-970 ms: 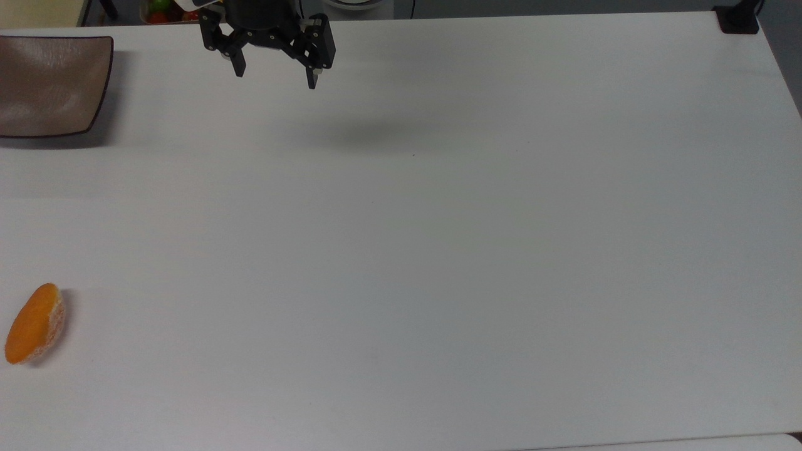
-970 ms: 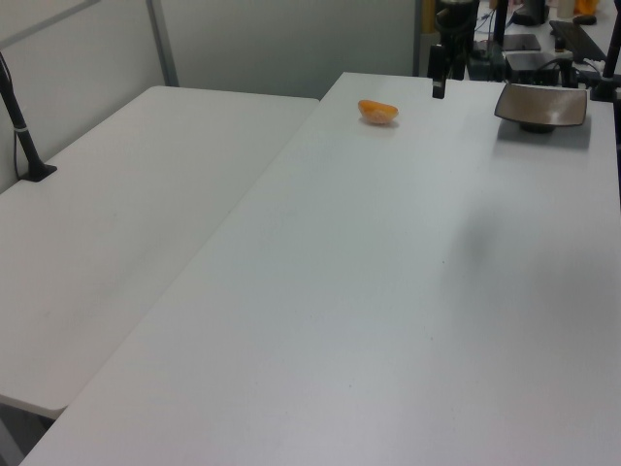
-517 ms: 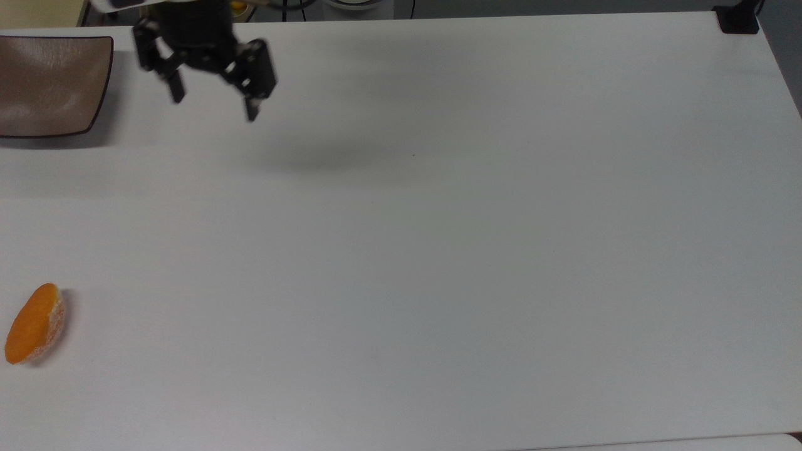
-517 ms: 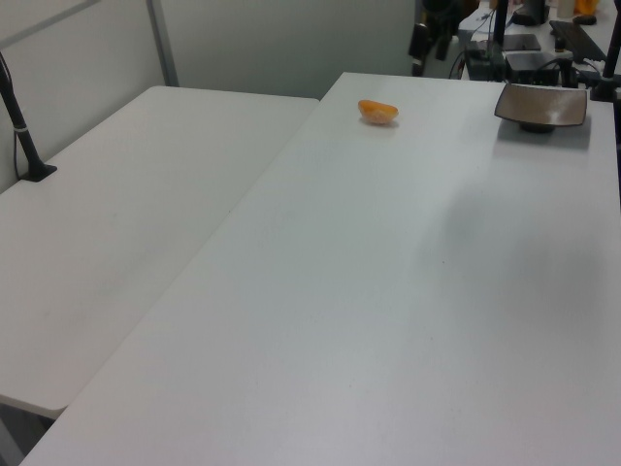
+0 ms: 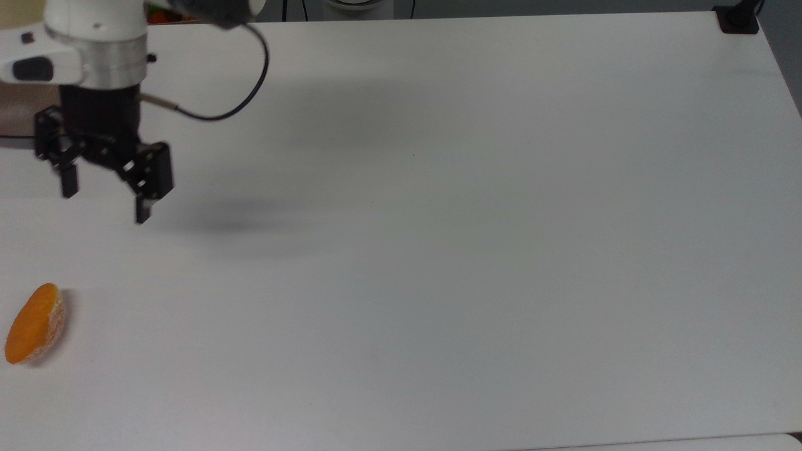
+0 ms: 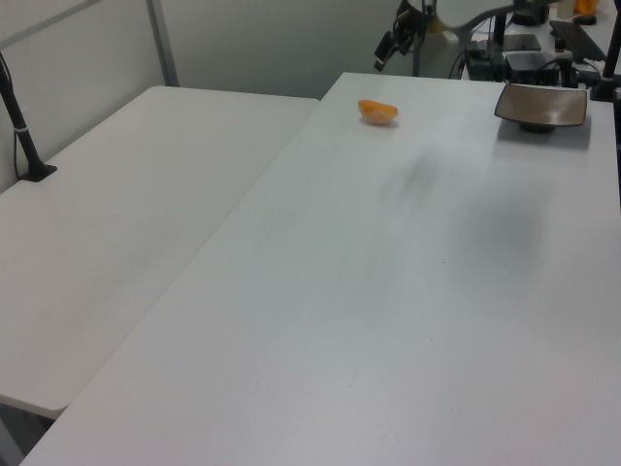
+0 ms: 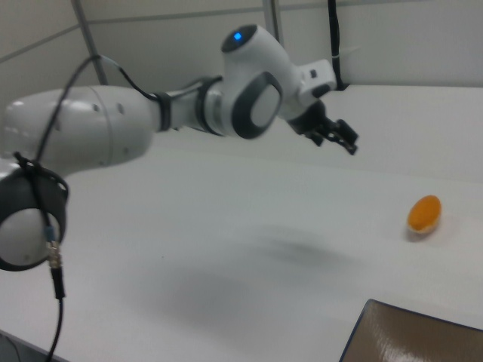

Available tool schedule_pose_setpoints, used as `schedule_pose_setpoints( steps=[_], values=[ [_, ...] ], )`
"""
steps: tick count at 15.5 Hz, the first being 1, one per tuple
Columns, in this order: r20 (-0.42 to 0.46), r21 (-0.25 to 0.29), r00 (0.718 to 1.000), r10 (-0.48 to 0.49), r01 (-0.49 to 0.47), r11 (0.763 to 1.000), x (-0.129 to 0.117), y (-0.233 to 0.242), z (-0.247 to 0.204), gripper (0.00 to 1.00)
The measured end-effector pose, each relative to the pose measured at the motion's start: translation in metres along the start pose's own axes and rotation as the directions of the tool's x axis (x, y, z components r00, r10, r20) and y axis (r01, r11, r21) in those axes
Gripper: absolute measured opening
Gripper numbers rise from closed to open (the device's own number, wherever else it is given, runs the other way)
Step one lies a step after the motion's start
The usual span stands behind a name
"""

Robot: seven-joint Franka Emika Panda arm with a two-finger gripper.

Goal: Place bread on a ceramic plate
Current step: 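Move the open gripper toward the orange bread roll and lower it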

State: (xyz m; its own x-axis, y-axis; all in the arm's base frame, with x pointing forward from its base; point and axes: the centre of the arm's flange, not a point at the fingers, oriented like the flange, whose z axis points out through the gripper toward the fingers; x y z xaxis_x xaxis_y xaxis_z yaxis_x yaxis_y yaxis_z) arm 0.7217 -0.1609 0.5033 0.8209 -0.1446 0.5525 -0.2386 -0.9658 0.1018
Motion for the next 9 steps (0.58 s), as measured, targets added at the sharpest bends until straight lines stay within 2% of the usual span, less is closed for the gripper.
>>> schedule_pose_setpoints(
  steps=[4, 9],
  values=[
    [-0.144, -0.044, 0.989, -0.027, 0.020, 0.999, -0.002, 0.036, 0.062, 1.00],
    [-0.224, -0.098, 0.970, -0.095, 0.074, 0.992, -0.026, 0.063, 0.126, 1.00]
  ],
)
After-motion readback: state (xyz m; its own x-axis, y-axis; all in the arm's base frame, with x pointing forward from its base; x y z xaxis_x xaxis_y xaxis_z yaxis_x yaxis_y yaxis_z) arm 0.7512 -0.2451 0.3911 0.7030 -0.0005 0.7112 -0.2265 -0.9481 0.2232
